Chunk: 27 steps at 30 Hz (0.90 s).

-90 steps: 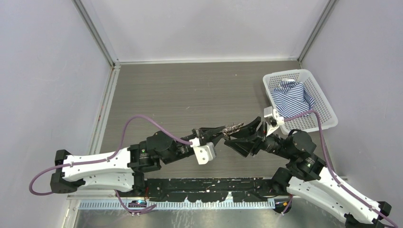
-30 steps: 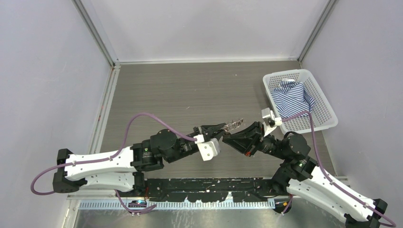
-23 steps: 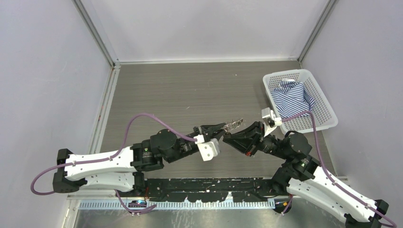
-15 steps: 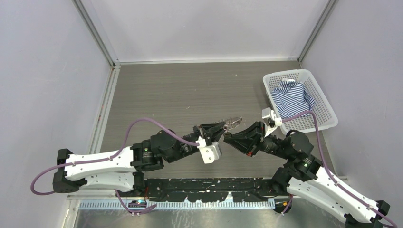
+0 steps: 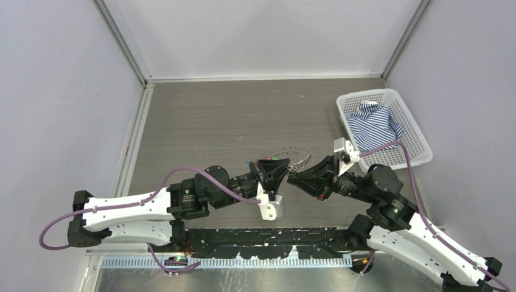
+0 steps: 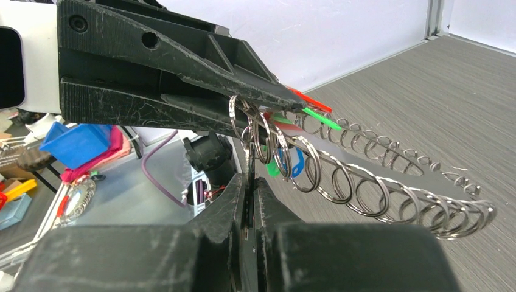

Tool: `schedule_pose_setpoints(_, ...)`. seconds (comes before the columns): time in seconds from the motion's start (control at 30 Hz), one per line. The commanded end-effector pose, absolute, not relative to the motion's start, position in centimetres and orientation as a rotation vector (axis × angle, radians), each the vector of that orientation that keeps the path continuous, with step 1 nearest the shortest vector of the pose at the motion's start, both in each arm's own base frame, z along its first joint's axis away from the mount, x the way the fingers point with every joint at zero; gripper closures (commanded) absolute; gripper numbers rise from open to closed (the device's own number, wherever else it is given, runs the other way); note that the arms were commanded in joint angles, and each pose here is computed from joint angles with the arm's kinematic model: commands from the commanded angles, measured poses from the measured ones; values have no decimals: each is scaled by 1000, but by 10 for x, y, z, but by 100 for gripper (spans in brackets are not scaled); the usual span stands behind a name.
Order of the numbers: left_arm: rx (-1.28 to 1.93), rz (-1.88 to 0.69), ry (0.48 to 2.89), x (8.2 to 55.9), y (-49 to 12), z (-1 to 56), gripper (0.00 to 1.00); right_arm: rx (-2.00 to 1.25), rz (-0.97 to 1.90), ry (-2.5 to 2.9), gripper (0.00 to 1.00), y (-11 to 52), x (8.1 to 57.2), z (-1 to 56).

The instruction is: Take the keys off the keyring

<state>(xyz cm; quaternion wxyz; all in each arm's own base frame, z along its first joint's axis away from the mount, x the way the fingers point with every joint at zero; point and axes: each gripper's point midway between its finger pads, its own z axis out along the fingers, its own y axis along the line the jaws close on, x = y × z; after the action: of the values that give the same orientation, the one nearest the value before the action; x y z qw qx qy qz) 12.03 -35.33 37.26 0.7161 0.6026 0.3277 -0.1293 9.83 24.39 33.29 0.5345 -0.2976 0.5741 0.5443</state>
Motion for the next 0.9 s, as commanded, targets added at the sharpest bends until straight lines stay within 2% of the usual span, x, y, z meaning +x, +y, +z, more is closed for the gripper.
schedule_pose_setpoints(0.0, 1277, -285, 617, 112, -347, 412, 100, -741, 1269, 1302, 89, 241, 96, 354)
schedule_pose_setpoints(0.33, 1198, -306, 613, 112, -339, 429, 100, -769, 1284, 1341, 89, 245, 94, 345)
schedule_pose_setpoints(0.87, 1273, -234, 543, 106, -340, 425, 100, -798, 1223, 1312, 89, 236, 92, 355)
